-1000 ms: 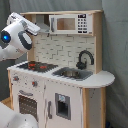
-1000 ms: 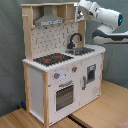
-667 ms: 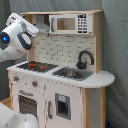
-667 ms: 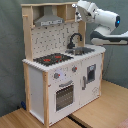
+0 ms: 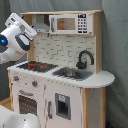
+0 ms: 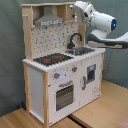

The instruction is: Play with the kitchen

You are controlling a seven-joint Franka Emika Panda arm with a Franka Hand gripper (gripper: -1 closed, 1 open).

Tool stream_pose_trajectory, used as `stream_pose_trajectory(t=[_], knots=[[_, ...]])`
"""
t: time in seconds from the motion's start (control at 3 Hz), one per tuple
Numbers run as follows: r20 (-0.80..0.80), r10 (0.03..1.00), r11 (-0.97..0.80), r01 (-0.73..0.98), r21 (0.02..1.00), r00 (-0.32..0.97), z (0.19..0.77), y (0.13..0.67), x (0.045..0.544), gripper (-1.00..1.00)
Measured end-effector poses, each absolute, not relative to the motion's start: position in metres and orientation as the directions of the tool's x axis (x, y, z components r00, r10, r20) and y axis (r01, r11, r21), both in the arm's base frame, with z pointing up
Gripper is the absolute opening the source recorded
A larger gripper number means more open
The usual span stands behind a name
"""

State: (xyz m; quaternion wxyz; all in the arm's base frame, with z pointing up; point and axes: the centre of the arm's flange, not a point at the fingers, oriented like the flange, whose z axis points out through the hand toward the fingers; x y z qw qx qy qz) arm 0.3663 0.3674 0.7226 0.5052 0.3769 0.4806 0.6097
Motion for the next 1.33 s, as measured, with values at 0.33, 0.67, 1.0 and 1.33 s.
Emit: stream_pose_trajectory(t=[0.33,0.67,1.0,1.33], knots=[[0.045,0.978,-0.098,-0.258,0.961,-0.204,0.719,0.376,0.367,1.0],[0.114,0.974,-0.163,-0.259,0.952,-0.194,0.715,0.385,0.366,1.0],[0.182,0.967,-0.223,-0.252,0.942,-0.176,0.71,0.393,0.365,1.0],[0.251,0.957,-0.281,-0.24,0.929,-0.147,0.703,0.402,0.366,1.0]])
